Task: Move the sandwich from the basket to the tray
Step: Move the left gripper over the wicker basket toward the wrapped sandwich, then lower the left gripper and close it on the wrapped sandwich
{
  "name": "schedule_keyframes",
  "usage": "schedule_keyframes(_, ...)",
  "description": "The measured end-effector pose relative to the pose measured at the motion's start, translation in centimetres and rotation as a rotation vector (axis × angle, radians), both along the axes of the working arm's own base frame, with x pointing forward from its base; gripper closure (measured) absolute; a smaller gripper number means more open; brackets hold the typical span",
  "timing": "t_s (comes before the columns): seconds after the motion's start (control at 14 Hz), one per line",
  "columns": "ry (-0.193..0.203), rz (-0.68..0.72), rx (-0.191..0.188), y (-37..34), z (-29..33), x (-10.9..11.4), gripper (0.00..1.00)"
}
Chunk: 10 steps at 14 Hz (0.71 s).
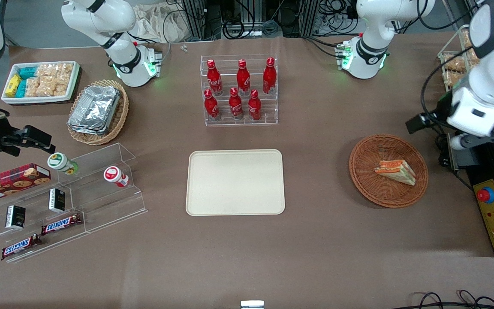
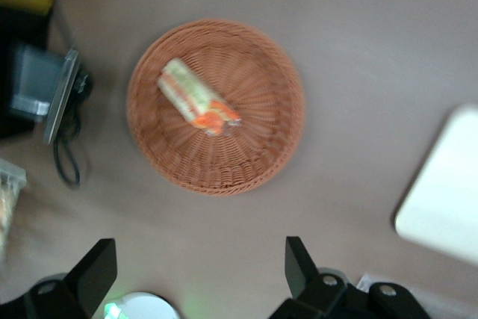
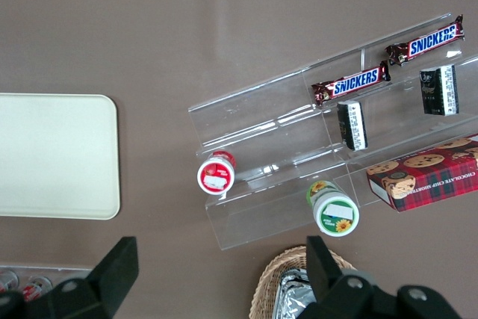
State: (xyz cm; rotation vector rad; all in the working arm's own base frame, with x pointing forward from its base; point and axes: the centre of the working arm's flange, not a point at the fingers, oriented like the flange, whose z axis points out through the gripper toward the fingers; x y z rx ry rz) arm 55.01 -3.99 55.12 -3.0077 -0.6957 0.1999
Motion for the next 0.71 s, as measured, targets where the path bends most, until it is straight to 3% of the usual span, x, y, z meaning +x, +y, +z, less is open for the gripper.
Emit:
schedule_keyframes(0.36,0.172,0.374,0.056,6.3,-11.8,3.5,0.00)
schedule_keyframes(0.5,0.194,0.511,0.078,8.2,-16.5,4.6,0.00)
schedule_keyframes(0.71,0.185,0.756,0.074,8.7,-22.8,5.7,0.00)
